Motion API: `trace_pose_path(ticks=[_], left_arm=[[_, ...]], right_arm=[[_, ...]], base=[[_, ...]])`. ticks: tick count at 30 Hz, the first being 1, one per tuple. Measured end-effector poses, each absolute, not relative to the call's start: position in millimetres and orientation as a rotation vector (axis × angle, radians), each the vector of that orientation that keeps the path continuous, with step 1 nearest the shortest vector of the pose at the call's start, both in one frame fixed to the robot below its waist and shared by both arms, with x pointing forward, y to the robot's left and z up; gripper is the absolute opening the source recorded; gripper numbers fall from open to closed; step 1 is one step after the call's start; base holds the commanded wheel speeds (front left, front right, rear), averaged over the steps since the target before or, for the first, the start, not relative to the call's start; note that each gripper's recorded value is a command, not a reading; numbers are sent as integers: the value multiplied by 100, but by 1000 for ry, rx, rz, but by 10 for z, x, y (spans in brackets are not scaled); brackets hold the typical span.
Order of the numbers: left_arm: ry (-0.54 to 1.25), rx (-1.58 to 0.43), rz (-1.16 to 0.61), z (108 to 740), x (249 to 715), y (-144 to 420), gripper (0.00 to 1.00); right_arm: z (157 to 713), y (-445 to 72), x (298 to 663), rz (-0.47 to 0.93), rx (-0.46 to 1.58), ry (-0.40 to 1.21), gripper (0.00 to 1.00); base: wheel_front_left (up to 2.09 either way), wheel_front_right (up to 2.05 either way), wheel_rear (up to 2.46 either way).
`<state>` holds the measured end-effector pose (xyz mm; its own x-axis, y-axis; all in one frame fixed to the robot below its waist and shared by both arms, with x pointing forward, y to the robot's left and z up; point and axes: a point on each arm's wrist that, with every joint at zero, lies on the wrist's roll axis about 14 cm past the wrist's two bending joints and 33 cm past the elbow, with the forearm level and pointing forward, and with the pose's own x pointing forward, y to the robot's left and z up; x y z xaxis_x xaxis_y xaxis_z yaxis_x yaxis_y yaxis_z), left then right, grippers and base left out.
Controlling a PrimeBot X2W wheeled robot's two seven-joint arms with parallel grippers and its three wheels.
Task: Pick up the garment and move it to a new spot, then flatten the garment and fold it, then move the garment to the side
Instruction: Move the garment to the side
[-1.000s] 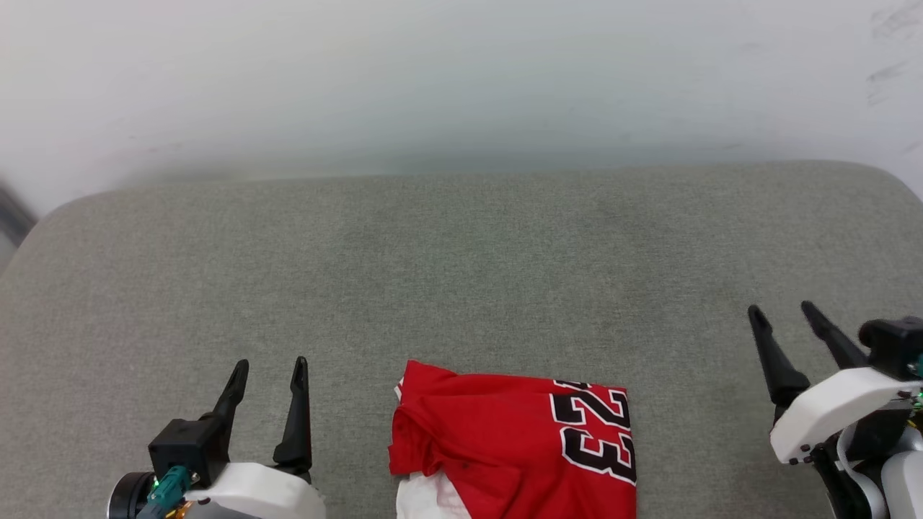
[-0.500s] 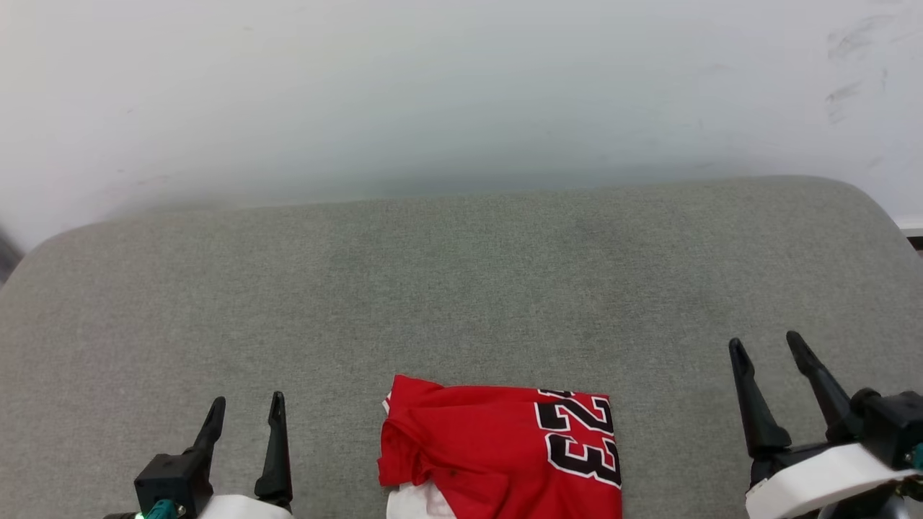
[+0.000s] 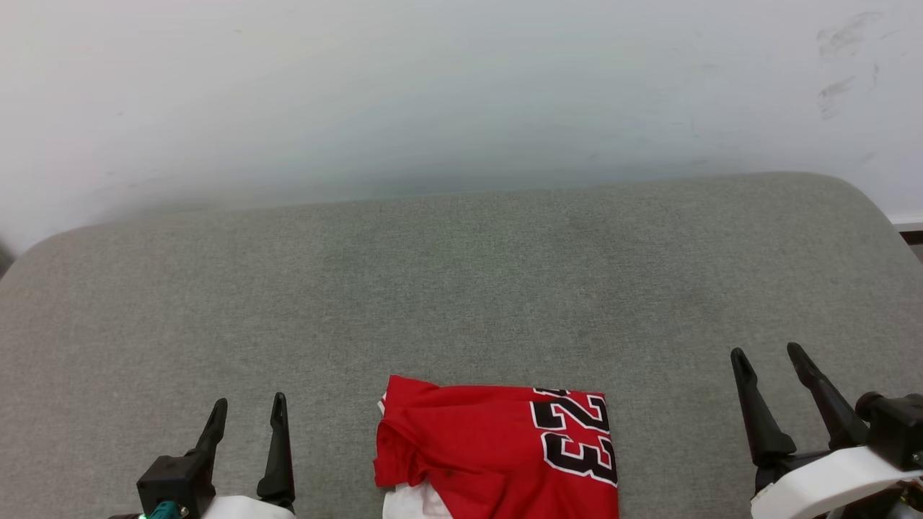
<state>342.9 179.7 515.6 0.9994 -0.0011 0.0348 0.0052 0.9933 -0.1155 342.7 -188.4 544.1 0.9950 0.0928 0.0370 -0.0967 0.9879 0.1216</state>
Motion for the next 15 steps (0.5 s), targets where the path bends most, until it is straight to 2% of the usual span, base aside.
trace_pose_path(ticks=[4, 7, 15], left_arm=[[-36, -120, 6, 5156, 3422, 1812, 100], [-39, -123, 16, 5162, 3423, 1835, 100], [-53, -135, 46, 5188, 3409, 1911, 100]], right_arm=[[5344, -1933, 3446, 83, 157, 20, 100], [5142, -1978, 3459, 72, 257, 120, 100], [4324, -2156, 3401, 75, 466, 593, 100]], base=[[0, 0, 0], [0, 0, 0], [0, 0, 0]])
